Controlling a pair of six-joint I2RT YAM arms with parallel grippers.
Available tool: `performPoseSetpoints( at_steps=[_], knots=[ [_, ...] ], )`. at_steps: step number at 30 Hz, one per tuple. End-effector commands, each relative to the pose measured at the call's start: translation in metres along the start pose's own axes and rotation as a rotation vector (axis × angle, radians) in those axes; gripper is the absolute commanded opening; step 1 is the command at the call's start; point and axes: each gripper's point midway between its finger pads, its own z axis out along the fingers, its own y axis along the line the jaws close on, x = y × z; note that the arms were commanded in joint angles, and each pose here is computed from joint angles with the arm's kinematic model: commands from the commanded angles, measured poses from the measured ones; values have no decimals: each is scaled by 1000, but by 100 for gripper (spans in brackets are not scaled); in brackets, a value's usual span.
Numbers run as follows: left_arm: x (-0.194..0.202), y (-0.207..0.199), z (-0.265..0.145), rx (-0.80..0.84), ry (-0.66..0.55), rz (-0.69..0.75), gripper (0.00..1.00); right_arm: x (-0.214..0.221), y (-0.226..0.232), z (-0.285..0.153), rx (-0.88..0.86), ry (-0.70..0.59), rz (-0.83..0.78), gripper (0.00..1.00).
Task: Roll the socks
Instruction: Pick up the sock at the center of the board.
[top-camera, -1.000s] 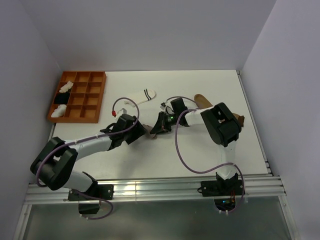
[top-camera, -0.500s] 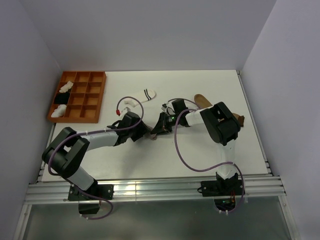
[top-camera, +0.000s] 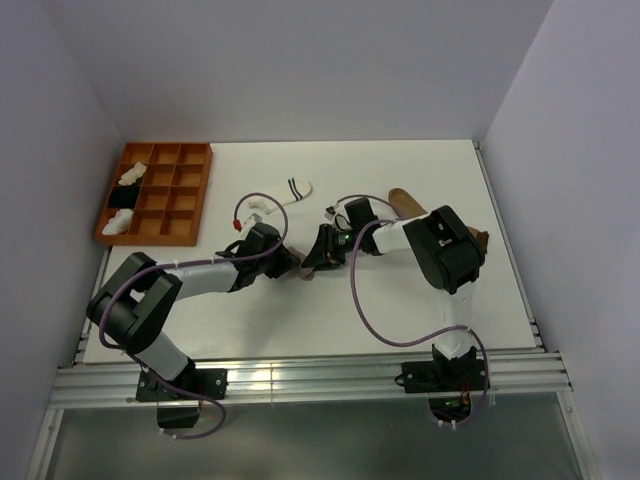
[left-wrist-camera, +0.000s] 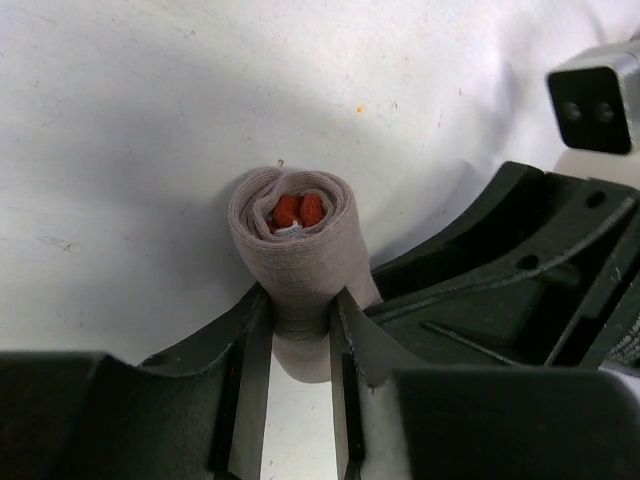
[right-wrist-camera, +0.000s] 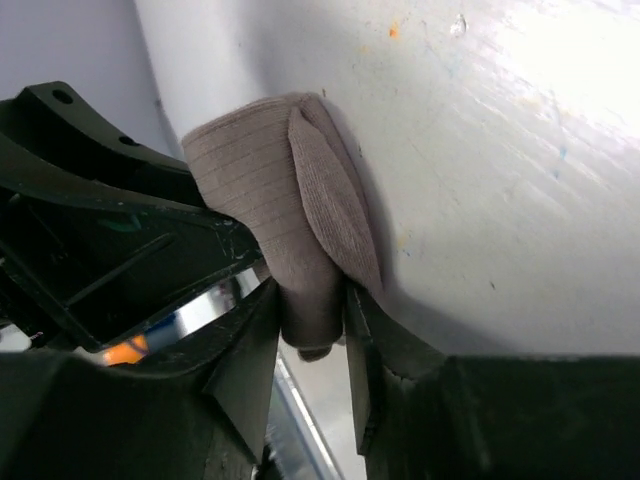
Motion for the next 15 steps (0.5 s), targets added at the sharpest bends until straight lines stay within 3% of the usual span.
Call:
performPoseSetpoints(
  at_steps=[1,11,15],
  knots=[
    [11,45,6,-145,15,24,20,13,-23,-8,157,-54,-100,41],
    [14,46,7,-158,40,45,20,-17,9,-54,520,-483,-663,51],
    [12,43,6,-158,38,56,20,-5,21,-43,584,-500,-825,57]
  ],
)
